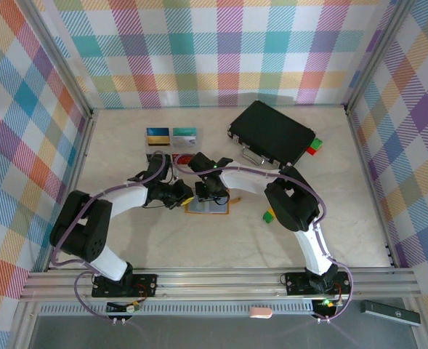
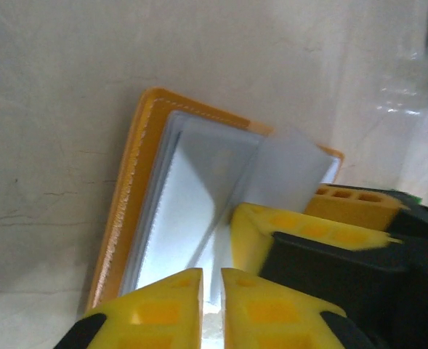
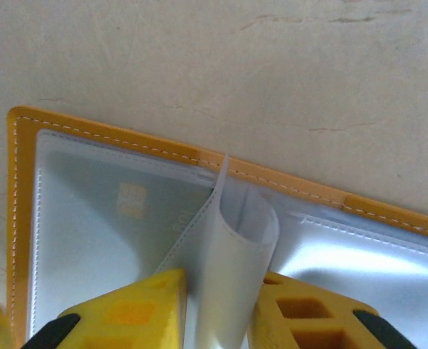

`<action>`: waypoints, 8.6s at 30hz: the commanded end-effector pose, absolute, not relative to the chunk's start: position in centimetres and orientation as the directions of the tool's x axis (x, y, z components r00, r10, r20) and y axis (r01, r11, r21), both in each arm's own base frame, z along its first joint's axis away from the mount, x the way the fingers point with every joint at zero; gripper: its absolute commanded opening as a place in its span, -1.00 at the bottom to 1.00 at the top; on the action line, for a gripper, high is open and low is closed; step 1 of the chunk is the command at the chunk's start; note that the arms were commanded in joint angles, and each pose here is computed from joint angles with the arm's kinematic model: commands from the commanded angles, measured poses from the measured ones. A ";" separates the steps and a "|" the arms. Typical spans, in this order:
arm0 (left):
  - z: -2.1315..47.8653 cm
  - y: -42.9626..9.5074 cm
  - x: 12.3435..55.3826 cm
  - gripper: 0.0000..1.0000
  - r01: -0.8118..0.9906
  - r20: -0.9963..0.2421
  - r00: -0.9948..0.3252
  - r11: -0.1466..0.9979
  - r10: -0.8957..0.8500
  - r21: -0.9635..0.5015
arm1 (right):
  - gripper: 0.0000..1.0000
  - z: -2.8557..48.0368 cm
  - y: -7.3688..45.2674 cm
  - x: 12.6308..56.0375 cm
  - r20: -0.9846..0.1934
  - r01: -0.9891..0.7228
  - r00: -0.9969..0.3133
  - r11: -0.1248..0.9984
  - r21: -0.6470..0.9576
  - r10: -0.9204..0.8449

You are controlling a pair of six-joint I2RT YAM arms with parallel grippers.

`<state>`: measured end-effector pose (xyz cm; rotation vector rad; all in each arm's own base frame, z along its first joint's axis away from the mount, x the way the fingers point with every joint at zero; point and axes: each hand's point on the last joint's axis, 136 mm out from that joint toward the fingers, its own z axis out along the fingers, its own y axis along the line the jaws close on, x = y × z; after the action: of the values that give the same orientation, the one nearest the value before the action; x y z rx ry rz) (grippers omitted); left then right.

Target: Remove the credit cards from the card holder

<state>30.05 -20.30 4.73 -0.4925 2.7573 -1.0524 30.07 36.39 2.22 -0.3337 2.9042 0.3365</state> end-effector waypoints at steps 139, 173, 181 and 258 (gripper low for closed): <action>5.8 -18.1 31.9 -0.51 -0.261 -0.016 -0.939 0.746 -0.342 -0.613 | -0.58 9.9 36.9 29.1 -0.292 -0.176 -0.956 0.802 0.571 -0.002; 0.9 -18.0 29.8 -0.90 -0.304 0.061 -0.946 0.808 -0.317 -0.505 | -0.72 3.3 37.0 29.7 -0.077 -0.023 -0.997 0.780 0.625 0.031; 0.6 -17.7 29.6 -0.91 -0.307 0.063 -0.946 0.815 -0.319 -0.492 | -0.72 2.3 36.3 29.6 -0.050 0.012 -0.997 0.798 0.602 0.052; 0.3 -18.2 29.8 -0.87 -0.296 0.064 -0.952 0.846 -0.299 -0.443 | -0.62 2.3 36.5 28.8 -0.020 -0.006 -1.000 0.746 0.666 0.010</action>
<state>31.17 -19.30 2.49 -0.4600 2.9386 -0.8430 29.29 36.28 2.82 0.0251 2.8836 1.0799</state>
